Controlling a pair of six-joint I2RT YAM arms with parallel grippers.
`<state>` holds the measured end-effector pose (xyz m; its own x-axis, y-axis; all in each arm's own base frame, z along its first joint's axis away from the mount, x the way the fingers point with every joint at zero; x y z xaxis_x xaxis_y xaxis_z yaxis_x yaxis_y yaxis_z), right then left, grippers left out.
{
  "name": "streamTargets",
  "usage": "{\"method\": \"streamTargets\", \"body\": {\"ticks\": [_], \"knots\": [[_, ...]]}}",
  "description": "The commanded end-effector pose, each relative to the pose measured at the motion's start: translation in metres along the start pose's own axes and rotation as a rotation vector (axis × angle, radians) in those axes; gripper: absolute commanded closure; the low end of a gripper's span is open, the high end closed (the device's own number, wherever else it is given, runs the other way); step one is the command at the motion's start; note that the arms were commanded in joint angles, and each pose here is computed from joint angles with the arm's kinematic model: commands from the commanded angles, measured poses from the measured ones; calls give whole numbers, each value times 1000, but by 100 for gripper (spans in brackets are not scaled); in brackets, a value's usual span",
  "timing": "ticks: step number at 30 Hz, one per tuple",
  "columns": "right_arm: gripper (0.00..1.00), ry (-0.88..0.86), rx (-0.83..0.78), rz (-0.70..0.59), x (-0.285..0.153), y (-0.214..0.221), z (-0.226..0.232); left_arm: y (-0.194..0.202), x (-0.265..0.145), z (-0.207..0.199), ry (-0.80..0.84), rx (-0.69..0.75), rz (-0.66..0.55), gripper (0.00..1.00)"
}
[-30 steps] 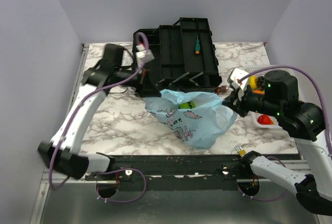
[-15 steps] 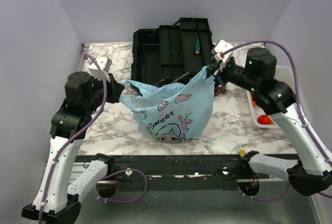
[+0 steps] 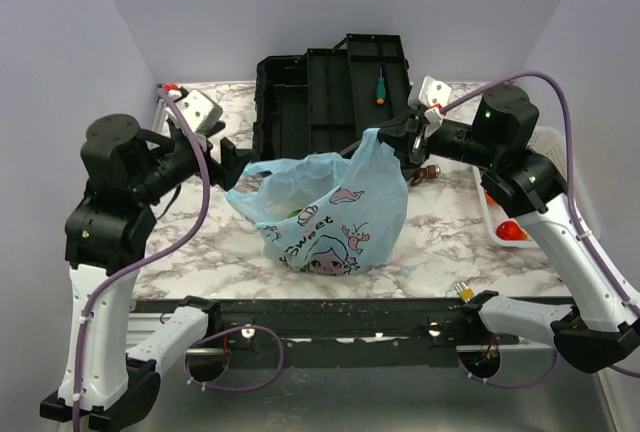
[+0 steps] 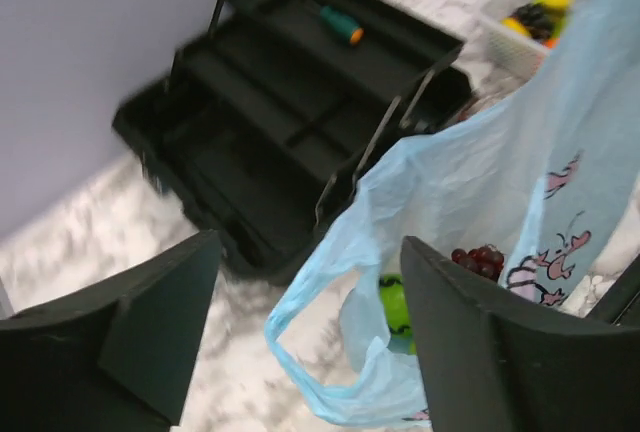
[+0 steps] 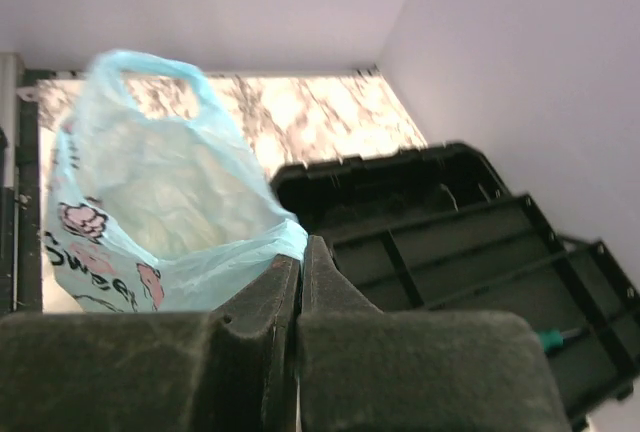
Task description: Place the fake fruits into the plastic bag and tie a complex knot
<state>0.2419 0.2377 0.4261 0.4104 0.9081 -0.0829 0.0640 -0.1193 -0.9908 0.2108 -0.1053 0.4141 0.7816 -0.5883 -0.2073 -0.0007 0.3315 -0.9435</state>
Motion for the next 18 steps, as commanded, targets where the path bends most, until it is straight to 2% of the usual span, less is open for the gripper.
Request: {"method": "streamTargets", "body": {"ticks": [1,4,11,15,18], "knots": [[99,-168,-38,-83,10,-24,18,-46,0,-39,377,242,-195,20],[97,-232,-47,-88,15,-20,25,-59,10,-59,497,271,-271,14],[87,-286,-18,-116,19,-24,31,-61,58,-106,667,251,-308,11],[71,-297,-5,-127,16,-27,35,-71,75,-118,743,232,-369,2],[60,-291,-8,-137,14,-28,35,-78,85,-126,798,217,-408,2]]}}
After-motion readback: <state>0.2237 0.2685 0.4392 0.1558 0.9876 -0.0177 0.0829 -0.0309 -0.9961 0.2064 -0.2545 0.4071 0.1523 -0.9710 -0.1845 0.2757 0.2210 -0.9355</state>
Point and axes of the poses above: each gripper's point midway between its finger pads, its own x axis out along the fingers, its own z axis along the line the jaws close on, y = z × x, the point moved 2 cm from there along -x, back along the fingers, and after that the axes turned 13 degrees about x, right-handed, at the moved point
